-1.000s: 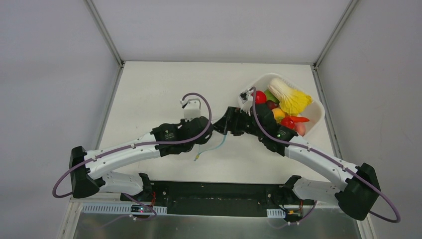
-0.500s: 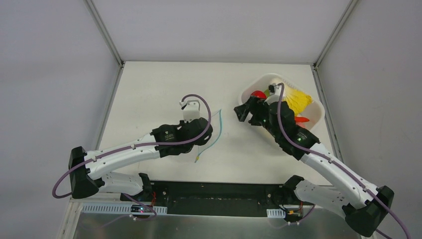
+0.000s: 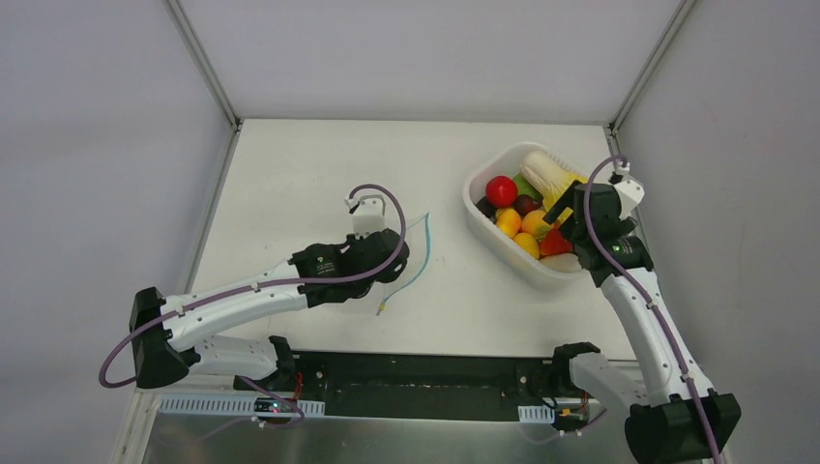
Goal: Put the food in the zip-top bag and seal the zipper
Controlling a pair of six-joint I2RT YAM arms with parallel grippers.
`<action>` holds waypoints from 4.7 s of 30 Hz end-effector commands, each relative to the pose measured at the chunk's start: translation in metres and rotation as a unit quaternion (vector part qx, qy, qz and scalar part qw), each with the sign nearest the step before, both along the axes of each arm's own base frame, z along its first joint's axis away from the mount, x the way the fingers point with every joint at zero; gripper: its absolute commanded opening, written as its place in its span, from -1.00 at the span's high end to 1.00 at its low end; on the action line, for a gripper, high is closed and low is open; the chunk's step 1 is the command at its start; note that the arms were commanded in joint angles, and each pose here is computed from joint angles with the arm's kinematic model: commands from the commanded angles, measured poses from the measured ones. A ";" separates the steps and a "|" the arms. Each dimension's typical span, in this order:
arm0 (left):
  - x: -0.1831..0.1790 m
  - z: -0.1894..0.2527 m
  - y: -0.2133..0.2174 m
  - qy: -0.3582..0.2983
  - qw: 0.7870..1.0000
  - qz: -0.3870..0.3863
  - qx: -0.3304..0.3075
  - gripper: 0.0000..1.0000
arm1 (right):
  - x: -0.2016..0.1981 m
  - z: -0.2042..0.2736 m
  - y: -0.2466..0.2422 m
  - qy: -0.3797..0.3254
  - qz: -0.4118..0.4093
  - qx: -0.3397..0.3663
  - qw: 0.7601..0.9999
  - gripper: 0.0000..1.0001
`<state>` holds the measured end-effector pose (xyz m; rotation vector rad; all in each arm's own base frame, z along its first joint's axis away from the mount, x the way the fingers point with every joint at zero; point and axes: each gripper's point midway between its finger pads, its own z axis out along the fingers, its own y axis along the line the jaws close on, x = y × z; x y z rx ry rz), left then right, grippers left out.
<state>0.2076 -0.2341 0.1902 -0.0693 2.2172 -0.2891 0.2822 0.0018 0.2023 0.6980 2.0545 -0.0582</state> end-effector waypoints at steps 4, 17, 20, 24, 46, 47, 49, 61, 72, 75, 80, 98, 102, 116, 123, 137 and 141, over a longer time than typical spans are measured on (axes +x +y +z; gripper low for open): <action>0.003 0.003 0.002 -0.007 1.000 -0.001 -0.013 1.00 | 0.001 -0.026 -0.004 0.057 0.000 0.005 0.998 -0.99; 0.005 0.004 0.003 -0.008 1.000 0.000 -0.019 1.00 | -0.007 -0.059 0.008 0.092 0.007 0.040 0.995 -0.83; 0.005 0.001 0.004 -0.004 1.000 0.000 -0.019 1.00 | -0.007 -0.064 0.011 0.103 0.011 0.044 0.994 -0.75; 0.004 0.000 0.002 0.000 1.000 -0.002 -0.020 1.00 | -0.006 -0.065 0.015 0.109 0.024 0.047 0.993 -0.52; 0.002 0.005 -0.005 0.008 0.999 -0.016 -0.026 1.00 | 0.006 0.022 0.025 -0.045 0.056 0.078 0.994 0.13; 0.001 0.004 -0.006 0.010 0.999 -0.017 -0.028 1.00 | 0.006 0.024 0.028 -0.048 0.062 0.084 0.993 0.14; 0.000 0.003 -0.007 0.013 0.999 -0.018 -0.031 1.00 | 0.006 0.028 0.038 -0.051 0.080 0.106 0.990 0.13; 0.002 0.007 -0.010 0.012 0.999 -0.021 -0.031 1.00 | -0.020 0.087 0.158 -0.120 0.305 0.372 0.869 0.17; 0.007 0.021 -0.020 -0.001 0.998 -0.026 -0.052 1.00 | -0.059 0.087 0.252 -0.090 0.455 0.336 0.820 0.16; 0.006 0.024 -0.023 -0.002 0.998 -0.033 -0.060 1.00 | -0.065 0.079 0.267 -0.081 0.471 0.319 0.818 0.15; 0.004 0.024 -0.028 0.000 0.996 -0.048 -0.072 1.00 | -0.070 0.072 0.284 -0.079 0.482 0.301 0.819 0.15; 0.004 0.050 -0.022 -0.039 0.992 -0.052 -0.106 1.00 | -0.083 0.081 0.306 -0.086 0.550 0.211 0.804 -0.54; 0.006 0.057 -0.015 -0.058 0.991 -0.041 -0.118 1.00 | -0.094 0.101 0.309 -0.103 0.572 0.232 0.780 -0.67; 0.005 0.055 0.002 -0.059 0.993 -0.024 -0.095 1.00 | -0.041 0.131 0.199 -0.213 0.360 0.076 0.905 -0.84; 0.001 0.051 0.005 -0.049 0.995 -0.026 -0.086 1.00 | 0.020 0.083 0.141 -0.093 0.246 -0.007 0.965 -0.84; -0.006 0.035 0.018 -0.033 0.996 -0.018 -0.079 1.00 | 0.035 0.002 0.029 0.028 0.033 0.000 0.999 -0.95; -0.005 0.036 0.016 -0.033 0.996 -0.020 -0.079 1.00 | 0.034 0.005 0.034 0.001 0.058 0.042 0.997 -0.86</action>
